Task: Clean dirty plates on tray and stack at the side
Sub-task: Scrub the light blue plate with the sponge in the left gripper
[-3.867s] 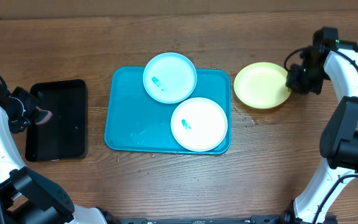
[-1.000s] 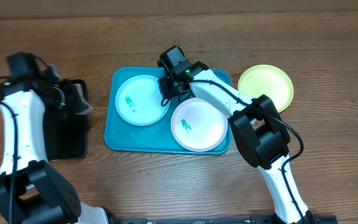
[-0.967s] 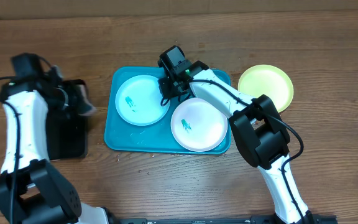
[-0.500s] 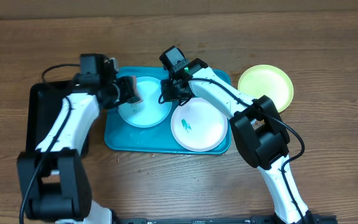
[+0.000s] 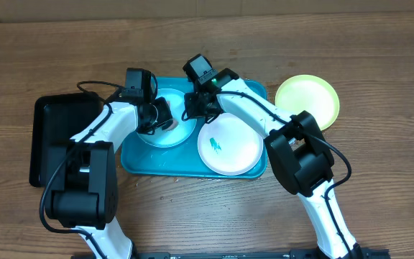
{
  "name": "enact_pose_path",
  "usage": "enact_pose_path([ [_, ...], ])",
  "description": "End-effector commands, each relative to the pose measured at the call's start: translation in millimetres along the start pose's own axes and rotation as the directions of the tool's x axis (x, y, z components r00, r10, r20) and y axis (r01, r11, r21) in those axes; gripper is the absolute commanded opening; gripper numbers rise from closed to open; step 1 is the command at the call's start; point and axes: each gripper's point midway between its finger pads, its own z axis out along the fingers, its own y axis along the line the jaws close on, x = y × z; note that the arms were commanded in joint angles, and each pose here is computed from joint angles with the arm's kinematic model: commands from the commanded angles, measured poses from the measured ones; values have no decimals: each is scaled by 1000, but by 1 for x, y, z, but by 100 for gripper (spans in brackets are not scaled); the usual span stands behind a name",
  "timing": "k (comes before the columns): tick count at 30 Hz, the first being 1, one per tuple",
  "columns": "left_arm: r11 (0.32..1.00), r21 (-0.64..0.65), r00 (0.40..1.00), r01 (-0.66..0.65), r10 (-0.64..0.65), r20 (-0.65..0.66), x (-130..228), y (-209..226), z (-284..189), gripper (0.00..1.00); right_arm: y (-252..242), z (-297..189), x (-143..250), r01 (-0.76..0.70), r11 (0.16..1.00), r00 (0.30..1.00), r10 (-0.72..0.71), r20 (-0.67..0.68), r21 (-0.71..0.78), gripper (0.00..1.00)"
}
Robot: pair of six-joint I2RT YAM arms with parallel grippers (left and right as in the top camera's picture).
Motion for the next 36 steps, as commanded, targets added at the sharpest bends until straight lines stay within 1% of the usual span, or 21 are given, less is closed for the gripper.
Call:
enact_pose_path([
  [1,966,-256,997,-29,45,57,-13,58,-6,4,-15,8,6,-13,998,1000,14,-18,55,4],
  [5,941,-337,996,-12,39,74,-29,72,-26,4,-15,8,7,-13,998,1000,14,-21,57,4],
  [7,943,-333,996,-8,37,79,-37,67,-34,4,-15,8,6,-13,998,1000,14,-20,57,4],
  [9,957,-290,996,-10,34,77,-45,54,-41,4,-15,8,6,-13,998,1000,14,-19,56,4],
  [10,969,-246,997,-13,31,66,-44,45,-40,4,-15,8,6,-13,998,1000,14,-18,55,4],
  [12,996,-90,1000,-20,22,20,-37,18,-35,4,-15,8,6,-13,998,1000,13,-17,55,4],
  [13,998,-52,1000,-21,22,10,-35,11,-34,4,-15,8,5,-13,998,1000,14,-16,55,4],
  [14,999,44,1000,-28,29,-11,-31,-6,-33,4,-14,8,5,-12,999,1000,13,-14,53,4],
  [15,996,76,999,-35,36,-15,-29,-13,-32,4,-14,8,4,-12,999,1000,12,-11,52,4],
  [17,993,103,999,-53,54,-8,-26,-23,-27,4,-13,9,3,-11,999,1000,12,-7,50,4],
  [21,992,109,998,-66,66,-2,-22,-27,-15,4,-13,9,3,-11,999,1000,11,-7,50,4],
  [24,995,89,998,-54,57,-36,-17,-18,12,4,-14,8,3,-11,999,1000,12,-8,50,4],
  [26,998,60,996,-33,37,-76,-10,-4,28,4,-14,8,4,-12,999,1000,13,-12,53,4],
  [27,999,46,996,-27,31,-81,-9,0,30,4,-14,8,5,-12,998,1000,13,-14,54,4],
  [28,1000,3,997,-18,18,-79,-10,11,30,4,-14,8,5,-12,998,1000,13,-15,54,4],
  [30,992,-129,999,-5,-2,-54,-16,41,24,4,-14,8,5,-9,998,1000,10,-15,54,4],
  [31,987,-159,999,-1,-7,-49,-17,48,22,4,-14,8,5,-9,998,1000,10,-15,54,4],
  [33,948,-317,999,13,-22,-24,-22,82,10,4,-14,8,5,-9,998,1000,10,-15,54,4],
  [35,920,-392,999,20,-28,-15,-24,100,3,4,-14,8,5,-9,998,1000,10,-15,54,4],
  [36,913,-408,1000,15,-25,-19,-24,104,1,4,-14,8,5,-9,998,1000,10,-15,54,4],
])
